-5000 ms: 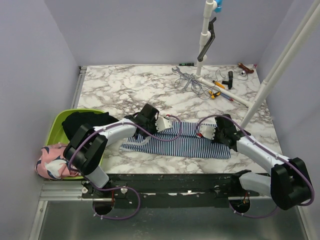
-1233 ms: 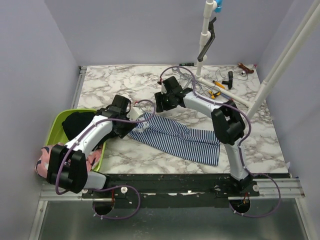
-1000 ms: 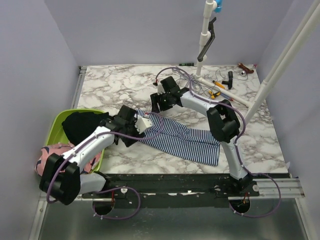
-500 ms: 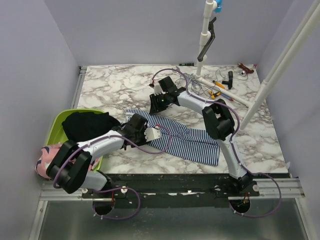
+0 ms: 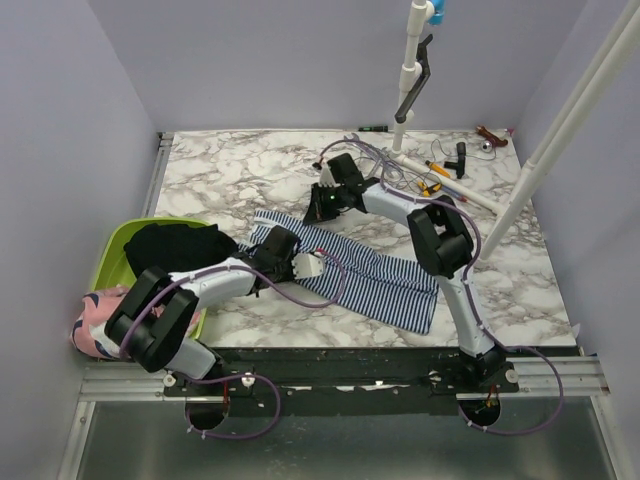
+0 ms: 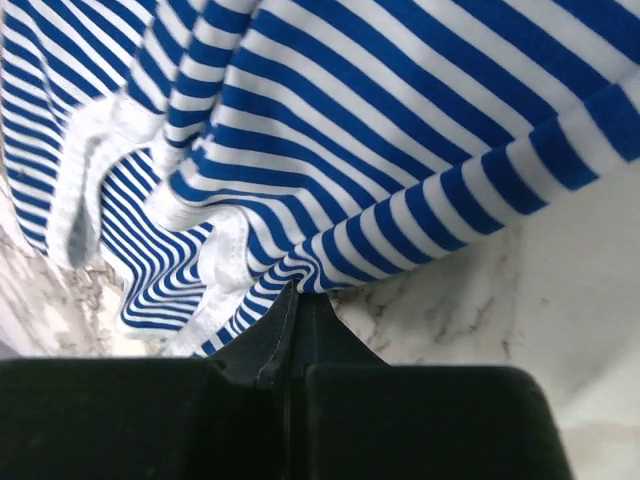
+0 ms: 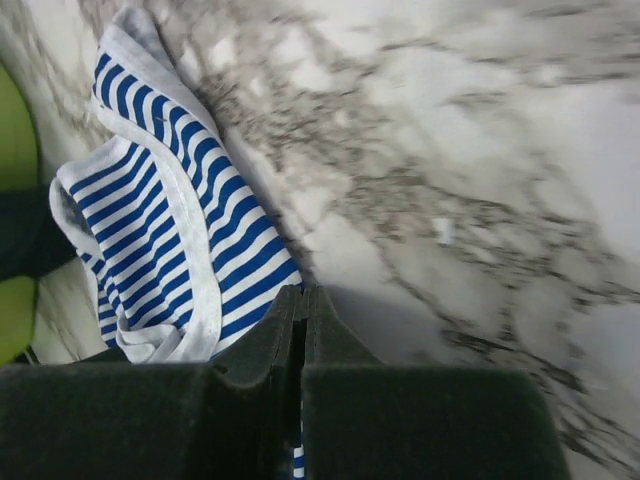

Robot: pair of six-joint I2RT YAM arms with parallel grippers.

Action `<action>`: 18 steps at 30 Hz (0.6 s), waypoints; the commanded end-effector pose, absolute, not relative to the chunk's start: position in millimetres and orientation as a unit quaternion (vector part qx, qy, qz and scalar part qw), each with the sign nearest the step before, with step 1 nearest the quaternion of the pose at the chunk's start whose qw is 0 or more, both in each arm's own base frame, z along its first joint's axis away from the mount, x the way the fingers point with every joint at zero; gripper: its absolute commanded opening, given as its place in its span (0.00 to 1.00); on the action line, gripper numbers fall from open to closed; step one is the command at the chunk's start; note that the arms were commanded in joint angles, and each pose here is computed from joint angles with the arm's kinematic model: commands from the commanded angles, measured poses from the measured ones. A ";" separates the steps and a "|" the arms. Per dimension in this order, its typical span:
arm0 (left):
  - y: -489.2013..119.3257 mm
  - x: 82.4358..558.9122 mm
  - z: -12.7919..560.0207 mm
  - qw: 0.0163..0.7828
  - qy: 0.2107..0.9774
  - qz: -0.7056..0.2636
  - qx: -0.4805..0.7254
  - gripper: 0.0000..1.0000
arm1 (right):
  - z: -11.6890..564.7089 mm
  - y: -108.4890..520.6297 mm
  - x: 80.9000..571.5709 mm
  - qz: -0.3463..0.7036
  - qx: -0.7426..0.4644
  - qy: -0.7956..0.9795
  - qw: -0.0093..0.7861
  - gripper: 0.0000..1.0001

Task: Fold and stack the mixed laundry pile
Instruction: Fold the tank top at the center of the board.

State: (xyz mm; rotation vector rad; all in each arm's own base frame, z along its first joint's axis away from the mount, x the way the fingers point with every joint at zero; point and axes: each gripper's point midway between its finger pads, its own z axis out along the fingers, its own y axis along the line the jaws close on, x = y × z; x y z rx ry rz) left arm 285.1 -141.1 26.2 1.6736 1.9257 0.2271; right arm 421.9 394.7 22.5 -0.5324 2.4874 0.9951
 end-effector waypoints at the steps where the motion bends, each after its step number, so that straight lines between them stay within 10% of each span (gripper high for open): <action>1: -138.3 324.9 34.1 0.295 0.688 0.160 0.643 0.00 | 0.7 340.8 471.9 0.319 -0.042 0.915 0.243 0.01; 18: -172.1 469.0 68.4 0.341 0.575 0.229 0.707 0.01 | 0.8 276.7 550.6 0.238 0.105 0.904 0.338 0.01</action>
